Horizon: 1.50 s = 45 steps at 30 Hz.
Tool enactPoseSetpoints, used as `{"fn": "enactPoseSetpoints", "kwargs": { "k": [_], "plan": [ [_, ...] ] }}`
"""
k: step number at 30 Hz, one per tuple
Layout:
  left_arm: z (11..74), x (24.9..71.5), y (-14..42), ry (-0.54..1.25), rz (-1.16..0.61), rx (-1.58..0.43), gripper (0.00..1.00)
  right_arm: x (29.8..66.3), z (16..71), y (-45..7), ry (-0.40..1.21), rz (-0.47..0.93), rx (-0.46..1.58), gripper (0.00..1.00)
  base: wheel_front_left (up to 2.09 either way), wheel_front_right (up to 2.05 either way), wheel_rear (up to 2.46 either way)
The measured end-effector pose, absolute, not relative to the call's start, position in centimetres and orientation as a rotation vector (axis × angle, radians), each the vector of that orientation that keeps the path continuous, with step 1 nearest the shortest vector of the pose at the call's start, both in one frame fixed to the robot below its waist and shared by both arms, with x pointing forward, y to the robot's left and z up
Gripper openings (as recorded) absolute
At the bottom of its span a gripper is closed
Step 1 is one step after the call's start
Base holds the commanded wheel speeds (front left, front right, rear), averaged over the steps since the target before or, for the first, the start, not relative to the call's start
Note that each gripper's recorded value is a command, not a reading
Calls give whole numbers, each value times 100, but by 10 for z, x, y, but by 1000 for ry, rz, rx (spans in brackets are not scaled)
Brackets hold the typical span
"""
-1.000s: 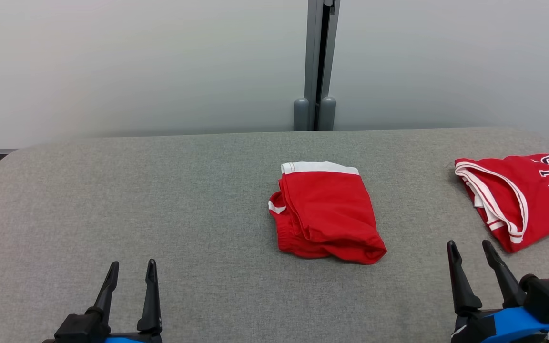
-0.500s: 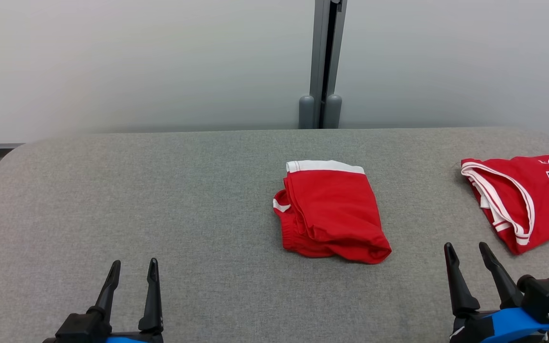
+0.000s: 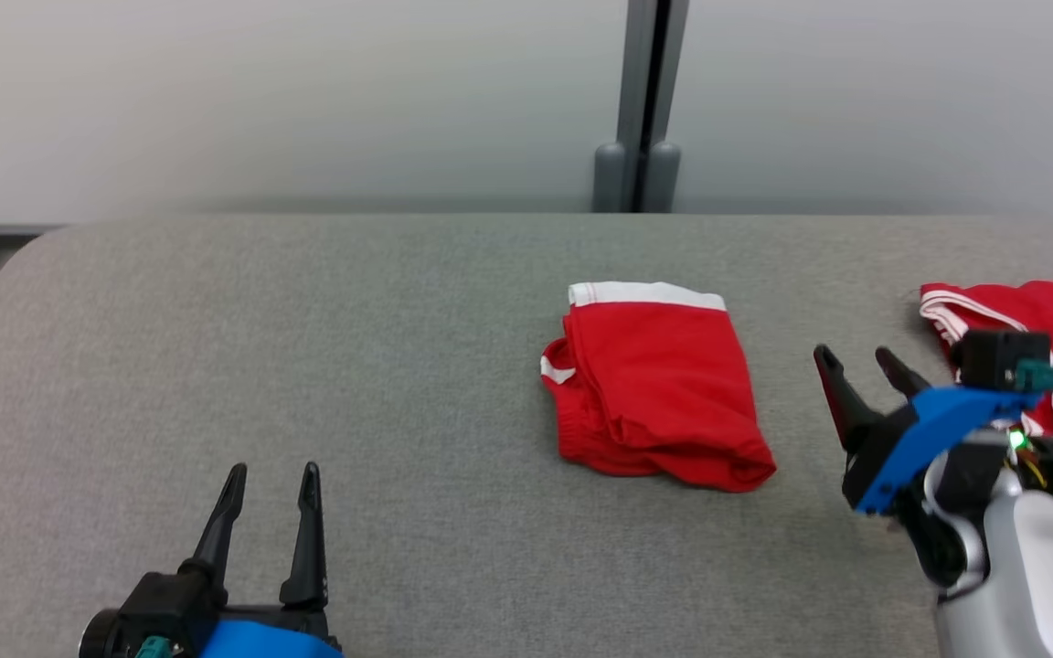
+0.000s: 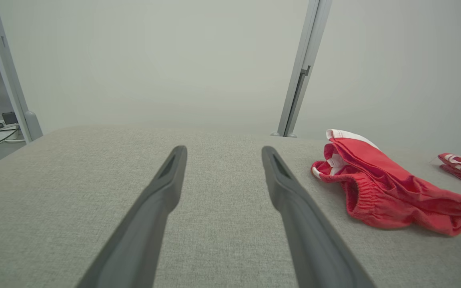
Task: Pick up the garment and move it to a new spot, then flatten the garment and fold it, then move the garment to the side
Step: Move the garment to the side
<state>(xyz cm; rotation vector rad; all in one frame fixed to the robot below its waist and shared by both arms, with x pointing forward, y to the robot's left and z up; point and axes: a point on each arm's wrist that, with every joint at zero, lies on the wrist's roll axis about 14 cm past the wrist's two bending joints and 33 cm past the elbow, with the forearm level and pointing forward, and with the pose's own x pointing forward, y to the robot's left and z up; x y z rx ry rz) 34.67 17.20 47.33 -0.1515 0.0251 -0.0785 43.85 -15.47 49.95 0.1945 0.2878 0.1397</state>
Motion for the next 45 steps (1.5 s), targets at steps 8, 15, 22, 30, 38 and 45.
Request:
{"fn": "enactPoseSetpoints", "kwargs": {
  "k": [8,15,22,30,38,45],
  "plan": [
    [472,362,183,29,-55,-135,100,486,449,-132,567,166,219,100,0,0,0],
    [459,364,203,69,2,-121,100,498,391,-105,736,193,210,100,0,0,0],
    [452,362,210,94,23,-117,100,500,366,-96,808,199,194,80,0,0,0],
    [453,373,201,85,-15,-125,100,501,369,-102,803,213,70,0,0,0,0],
    [455,391,181,69,-70,-140,100,533,412,-130,658,248,-267,0,0,0,0],
    [460,410,159,43,-139,-149,100,556,470,-205,553,179,-517,0,0,0,0]
  ]
}}
